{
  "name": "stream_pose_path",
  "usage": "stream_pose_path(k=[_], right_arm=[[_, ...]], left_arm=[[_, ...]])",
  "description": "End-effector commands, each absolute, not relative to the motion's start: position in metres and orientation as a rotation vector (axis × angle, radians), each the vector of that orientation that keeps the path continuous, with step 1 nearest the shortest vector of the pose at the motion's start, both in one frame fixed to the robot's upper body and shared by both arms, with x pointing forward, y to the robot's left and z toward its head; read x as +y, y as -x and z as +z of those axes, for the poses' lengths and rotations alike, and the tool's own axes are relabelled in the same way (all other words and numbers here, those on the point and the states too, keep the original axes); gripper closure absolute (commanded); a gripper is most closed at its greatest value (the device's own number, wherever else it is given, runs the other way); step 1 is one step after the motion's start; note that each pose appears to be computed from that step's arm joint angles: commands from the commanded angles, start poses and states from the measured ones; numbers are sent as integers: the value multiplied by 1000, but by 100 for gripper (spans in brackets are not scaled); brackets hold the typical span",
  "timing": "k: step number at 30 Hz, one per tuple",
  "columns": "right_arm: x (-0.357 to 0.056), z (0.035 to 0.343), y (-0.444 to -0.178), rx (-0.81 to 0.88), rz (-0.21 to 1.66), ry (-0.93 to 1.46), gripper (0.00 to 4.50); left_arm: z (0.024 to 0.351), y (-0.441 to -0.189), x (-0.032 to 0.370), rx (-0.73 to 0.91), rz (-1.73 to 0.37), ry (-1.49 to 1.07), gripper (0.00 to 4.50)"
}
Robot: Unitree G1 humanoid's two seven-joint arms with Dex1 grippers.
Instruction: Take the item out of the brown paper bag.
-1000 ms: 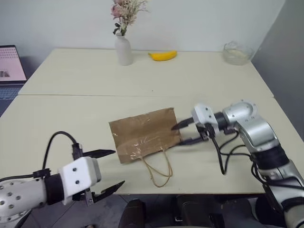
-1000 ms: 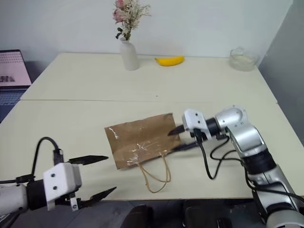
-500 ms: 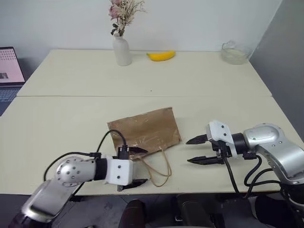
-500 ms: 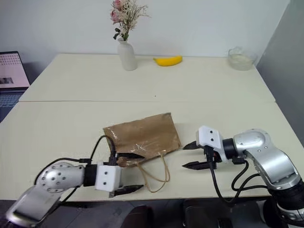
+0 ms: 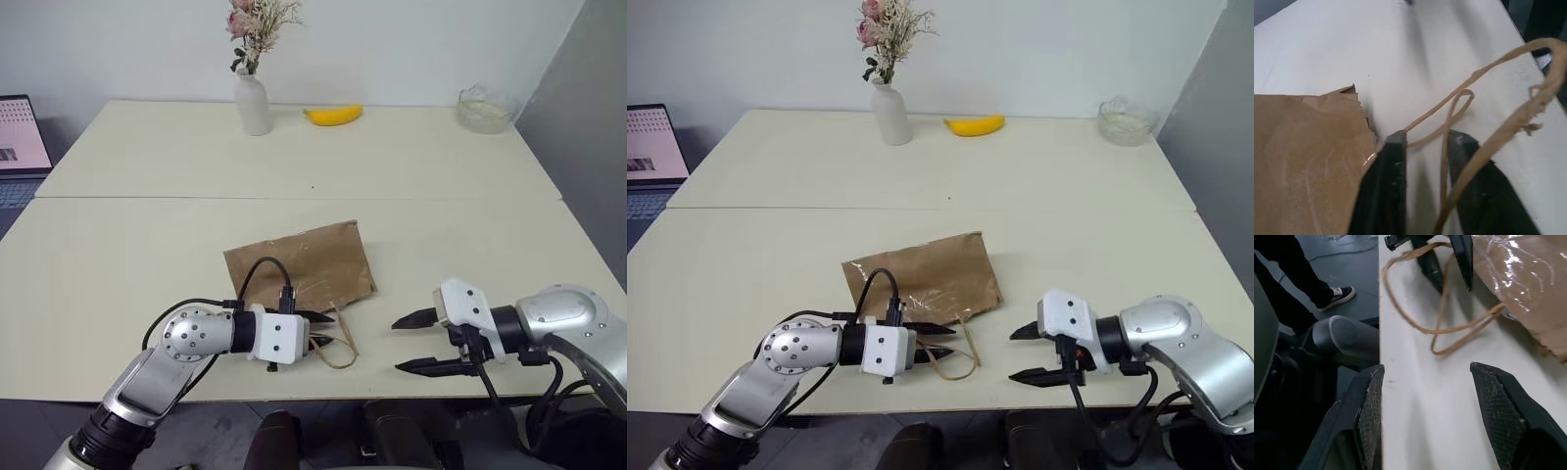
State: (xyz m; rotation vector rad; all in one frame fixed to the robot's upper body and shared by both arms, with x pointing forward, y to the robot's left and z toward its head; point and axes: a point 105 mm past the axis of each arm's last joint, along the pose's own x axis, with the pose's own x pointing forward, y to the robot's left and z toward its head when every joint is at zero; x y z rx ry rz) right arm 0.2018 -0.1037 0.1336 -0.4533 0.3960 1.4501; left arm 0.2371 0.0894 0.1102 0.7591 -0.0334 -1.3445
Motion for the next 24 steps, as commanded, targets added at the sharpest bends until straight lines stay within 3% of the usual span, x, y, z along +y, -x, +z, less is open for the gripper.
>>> stream_pose_path(k=[1, 10, 19, 24], right_arm=[[-87, 130, -196, 358, 1472, 430, 156], [-65, 121, -207, 325, 1429, 373, 156], [-73, 118, -205, 360, 1426, 382, 156], [-77, 119, -204, 376, 1418, 380, 156]], left_arm=[[130, -237, 88, -68, -1307, -708, 448], [128, -230, 92, -8, -1325, -680, 448], [124, -216, 96, 75, -1399, -624, 448], [119, -217, 102, 74, -1419, -707, 336]])
